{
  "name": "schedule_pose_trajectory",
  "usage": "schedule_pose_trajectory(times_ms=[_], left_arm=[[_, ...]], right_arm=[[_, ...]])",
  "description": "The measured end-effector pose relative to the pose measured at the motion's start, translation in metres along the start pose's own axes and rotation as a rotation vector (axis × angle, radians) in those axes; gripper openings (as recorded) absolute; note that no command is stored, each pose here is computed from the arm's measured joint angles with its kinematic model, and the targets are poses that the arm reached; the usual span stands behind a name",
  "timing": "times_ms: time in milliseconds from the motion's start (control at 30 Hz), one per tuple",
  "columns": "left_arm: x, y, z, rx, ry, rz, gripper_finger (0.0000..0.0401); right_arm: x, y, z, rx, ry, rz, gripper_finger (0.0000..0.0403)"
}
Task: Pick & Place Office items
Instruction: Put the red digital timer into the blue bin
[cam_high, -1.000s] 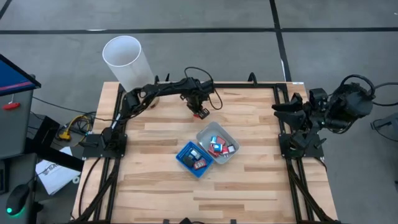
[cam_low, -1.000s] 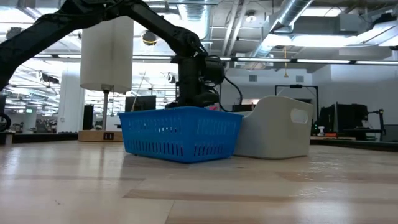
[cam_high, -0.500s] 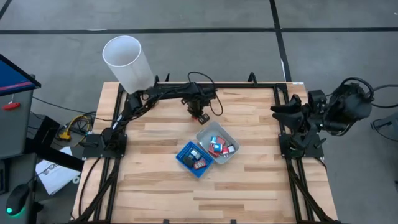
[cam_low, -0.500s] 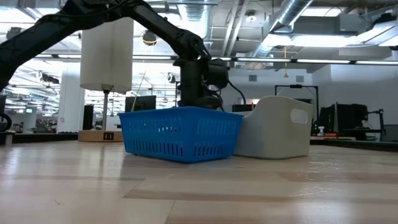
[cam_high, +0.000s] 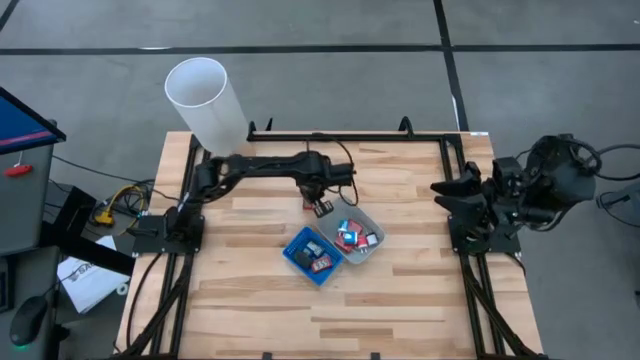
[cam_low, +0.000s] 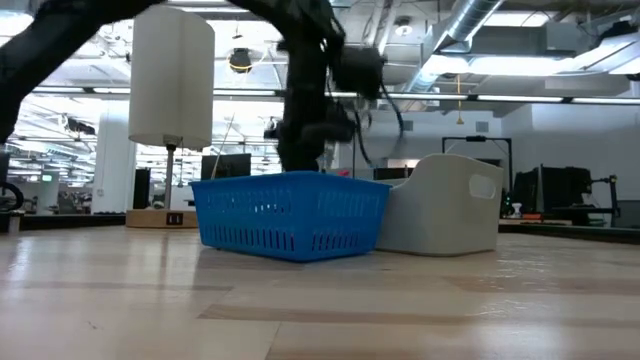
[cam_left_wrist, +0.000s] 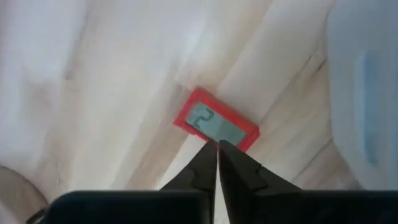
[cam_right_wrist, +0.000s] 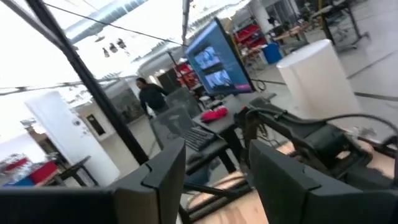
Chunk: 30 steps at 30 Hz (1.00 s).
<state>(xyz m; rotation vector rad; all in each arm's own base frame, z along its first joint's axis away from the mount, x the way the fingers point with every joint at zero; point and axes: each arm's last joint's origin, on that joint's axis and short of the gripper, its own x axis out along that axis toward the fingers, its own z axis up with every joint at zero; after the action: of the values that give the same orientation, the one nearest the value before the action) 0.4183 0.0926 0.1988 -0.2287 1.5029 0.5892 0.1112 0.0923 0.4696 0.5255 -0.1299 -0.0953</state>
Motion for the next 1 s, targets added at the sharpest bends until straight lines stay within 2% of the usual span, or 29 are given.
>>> schedule_pose_trajectory(times_ms=[100, 233, 333, 433, 567, 700, 833, 1000], left_arm=[[-0.018, 0.007, -0.005, -0.037, -0.073, -0.012, 0.0034], [-0.016, 0.027, -0.018, -0.056, -0.056, -0.125, 0.009], [-0.004, 0.044, -0.025, -0.201, -0.017, -0.223, 0.0144], [0.008, 0.057, -0.03, -0.354, -0.018, -0.241, 0.019], [0.018, 0.059, -0.032, -0.543, -0.016, -0.261, 0.0228], [0.016, 0.055, -0.026, -0.699, -0.063, -0.293, 0.0249], [0.015, 0.055, -0.022, -0.88, -0.094, -0.299, 0.025], [0.02, 0.05, -0.021, -0.89, -0.102, -0.272, 0.0245]], right_arm=[[-0.001, 0.006, 0.002, 0.001, -0.019, 0.028, 0.0171], [-0.003, 0.011, 0.005, -0.001, -0.042, 0.062, 0.0171], [-0.005, 0.013, 0.009, -0.006, -0.066, 0.061, 0.0171], [-0.007, 0.013, 0.012, -0.022, -0.087, 0.04, 0.0171], [-0.009, 0.013, 0.016, -0.039, -0.11, 0.015, 0.0171], [-0.009, 0.014, 0.018, -0.051, -0.123, 0.016, 0.0171], [-0.009, 0.013, 0.018, -0.056, -0.124, 0.015, 0.0171], [-0.009, 0.013, 0.018, -0.056, -0.124, 0.016, 0.0171]])
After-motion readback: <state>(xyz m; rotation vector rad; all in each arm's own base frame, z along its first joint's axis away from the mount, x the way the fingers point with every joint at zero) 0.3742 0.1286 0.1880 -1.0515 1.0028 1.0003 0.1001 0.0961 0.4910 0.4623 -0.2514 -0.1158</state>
